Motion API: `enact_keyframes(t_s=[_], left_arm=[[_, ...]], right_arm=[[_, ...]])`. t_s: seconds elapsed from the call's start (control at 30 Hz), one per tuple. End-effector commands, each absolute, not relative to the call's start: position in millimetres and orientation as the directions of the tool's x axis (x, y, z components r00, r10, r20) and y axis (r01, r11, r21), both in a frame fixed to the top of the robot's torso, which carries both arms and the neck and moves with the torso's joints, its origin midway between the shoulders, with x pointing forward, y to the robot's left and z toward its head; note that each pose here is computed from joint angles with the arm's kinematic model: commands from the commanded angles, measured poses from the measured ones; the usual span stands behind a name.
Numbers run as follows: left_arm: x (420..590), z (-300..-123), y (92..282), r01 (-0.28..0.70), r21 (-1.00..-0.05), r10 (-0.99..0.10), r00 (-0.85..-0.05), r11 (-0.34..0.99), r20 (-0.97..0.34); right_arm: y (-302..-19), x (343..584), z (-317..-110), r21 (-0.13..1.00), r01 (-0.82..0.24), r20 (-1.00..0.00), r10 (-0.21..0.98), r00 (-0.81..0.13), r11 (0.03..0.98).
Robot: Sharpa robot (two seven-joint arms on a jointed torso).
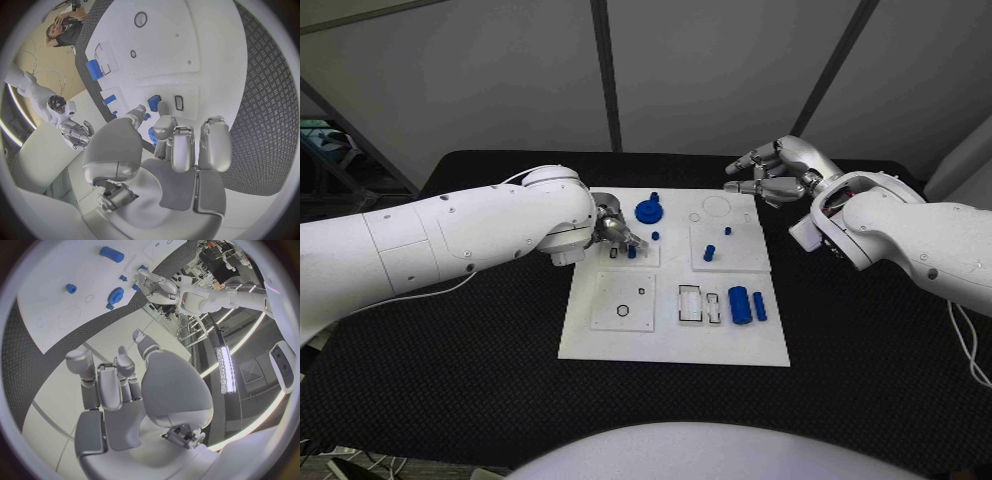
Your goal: Assemble the parts on the task board
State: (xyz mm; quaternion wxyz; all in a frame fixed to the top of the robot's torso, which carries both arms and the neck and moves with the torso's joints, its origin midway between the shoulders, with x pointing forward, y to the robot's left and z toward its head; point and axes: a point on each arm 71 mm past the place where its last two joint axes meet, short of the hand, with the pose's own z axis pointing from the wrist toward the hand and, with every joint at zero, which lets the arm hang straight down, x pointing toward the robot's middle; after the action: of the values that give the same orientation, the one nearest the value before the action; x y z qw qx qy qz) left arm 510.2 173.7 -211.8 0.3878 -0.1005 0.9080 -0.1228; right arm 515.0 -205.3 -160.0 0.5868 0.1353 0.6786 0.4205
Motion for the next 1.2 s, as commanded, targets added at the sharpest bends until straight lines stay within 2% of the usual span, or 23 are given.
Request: enact_keyframes(t_s=[0.03,0.5,0.7,0.93,1.07,1.2], left_arm=[[510.2,-210.8,174.1,-0.091,-0.294,-0.276,-0.675,0.952,-0.684],[511.3,-206.6,176.3,-0.096,-0.319,-0.302,-0.652,0.943,-0.696],[518.4,-184.7,180.1,-0.101,-0.376,-0.356,-0.612,0.921,-0.707],[535.8,-146.6,207.1,-0.138,-0.394,-0.393,-0.601,0.908,-0.696],[547.2,-136.8,218.0,-0.162,-0.382,-0.397,-0.604,0.910,-0.691],[558.1,-137.9,221.3,-0.184,-0.363,-0.395,-0.615,0.914,-0.683]], right_arm=[[-204.0,514.9,-158.9,0.729,-0.317,-0.683,0.675,-0.279,0.607],[-204.2,515.5,-159.2,0.728,-0.317,-0.684,0.675,-0.278,0.608],[-205.3,516.6,-159.5,0.728,-0.314,-0.685,0.675,-0.275,0.610],[-207.8,517.9,-160.0,0.726,-0.309,-0.686,0.676,-0.269,0.614],[-208.2,518.3,-160.1,0.726,-0.308,-0.687,0.676,-0.268,0.615],[-207.2,518.6,-160.1,0.726,-0.310,-0.686,0.676,-0.268,0.614]])
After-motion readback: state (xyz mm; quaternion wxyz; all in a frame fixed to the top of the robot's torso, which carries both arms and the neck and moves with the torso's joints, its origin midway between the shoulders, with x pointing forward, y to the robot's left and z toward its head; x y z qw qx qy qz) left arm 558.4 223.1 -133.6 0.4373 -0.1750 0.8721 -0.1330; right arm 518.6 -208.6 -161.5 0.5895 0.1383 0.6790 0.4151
